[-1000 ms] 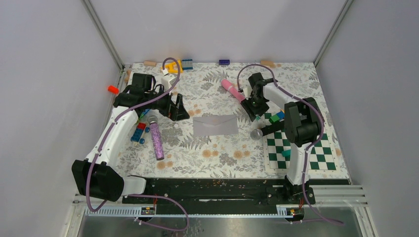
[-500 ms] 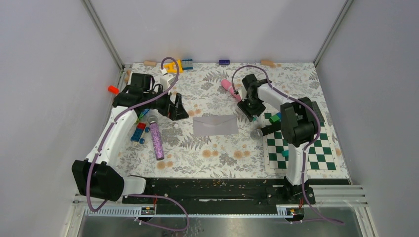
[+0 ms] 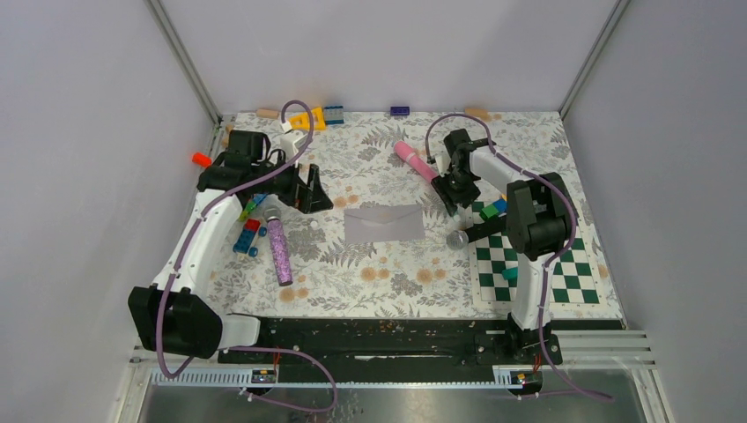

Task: Place the letter into the envelope and seal it
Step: Pick up the solid glue from the center of the board.

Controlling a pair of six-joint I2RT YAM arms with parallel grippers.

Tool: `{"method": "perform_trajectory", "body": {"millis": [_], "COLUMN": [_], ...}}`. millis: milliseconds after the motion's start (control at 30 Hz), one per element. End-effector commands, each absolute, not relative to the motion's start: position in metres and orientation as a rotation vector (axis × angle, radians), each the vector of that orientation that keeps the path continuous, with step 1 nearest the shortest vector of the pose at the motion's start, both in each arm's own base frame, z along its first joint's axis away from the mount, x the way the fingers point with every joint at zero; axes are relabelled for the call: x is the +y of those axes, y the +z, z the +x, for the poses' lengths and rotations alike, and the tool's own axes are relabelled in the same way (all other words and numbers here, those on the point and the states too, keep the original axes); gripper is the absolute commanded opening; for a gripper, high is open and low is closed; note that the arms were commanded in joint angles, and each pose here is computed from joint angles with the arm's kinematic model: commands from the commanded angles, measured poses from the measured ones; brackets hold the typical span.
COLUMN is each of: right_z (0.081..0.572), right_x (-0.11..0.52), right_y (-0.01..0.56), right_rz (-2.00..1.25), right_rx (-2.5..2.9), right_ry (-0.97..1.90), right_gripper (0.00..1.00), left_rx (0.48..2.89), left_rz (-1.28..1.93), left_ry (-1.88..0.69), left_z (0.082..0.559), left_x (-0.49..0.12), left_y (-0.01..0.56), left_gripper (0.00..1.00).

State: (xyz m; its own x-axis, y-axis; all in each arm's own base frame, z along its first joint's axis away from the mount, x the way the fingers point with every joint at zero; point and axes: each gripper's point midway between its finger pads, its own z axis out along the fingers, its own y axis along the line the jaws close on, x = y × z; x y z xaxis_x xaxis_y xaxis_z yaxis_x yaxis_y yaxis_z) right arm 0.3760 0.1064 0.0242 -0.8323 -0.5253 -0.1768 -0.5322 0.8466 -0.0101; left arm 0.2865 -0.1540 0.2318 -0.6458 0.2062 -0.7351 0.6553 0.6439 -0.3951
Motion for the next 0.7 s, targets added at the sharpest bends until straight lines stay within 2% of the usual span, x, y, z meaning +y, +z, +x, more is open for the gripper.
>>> {"method": "perform_trajectory", "body": {"millis": [0, 667], "right_z": [0.379, 0.36], "right_x": [0.113, 0.126], "right_y": [0.035, 0.039], "right_rz": [-0.796, -0.762], "right_rx": [2.837, 2.918], "right_ry": [0.11, 0.256], "right_gripper": [0.56, 0.49], "left_rx": [2.114, 2.099], "left_rz": [0.691, 0.663], "left_ry": [-0.902, -0.93], "left_z": [0.285, 0.285], "left_x": [-0.154, -0.149], "left_y": [0.246, 0.252], "left_gripper": [0.99, 0.99]}}
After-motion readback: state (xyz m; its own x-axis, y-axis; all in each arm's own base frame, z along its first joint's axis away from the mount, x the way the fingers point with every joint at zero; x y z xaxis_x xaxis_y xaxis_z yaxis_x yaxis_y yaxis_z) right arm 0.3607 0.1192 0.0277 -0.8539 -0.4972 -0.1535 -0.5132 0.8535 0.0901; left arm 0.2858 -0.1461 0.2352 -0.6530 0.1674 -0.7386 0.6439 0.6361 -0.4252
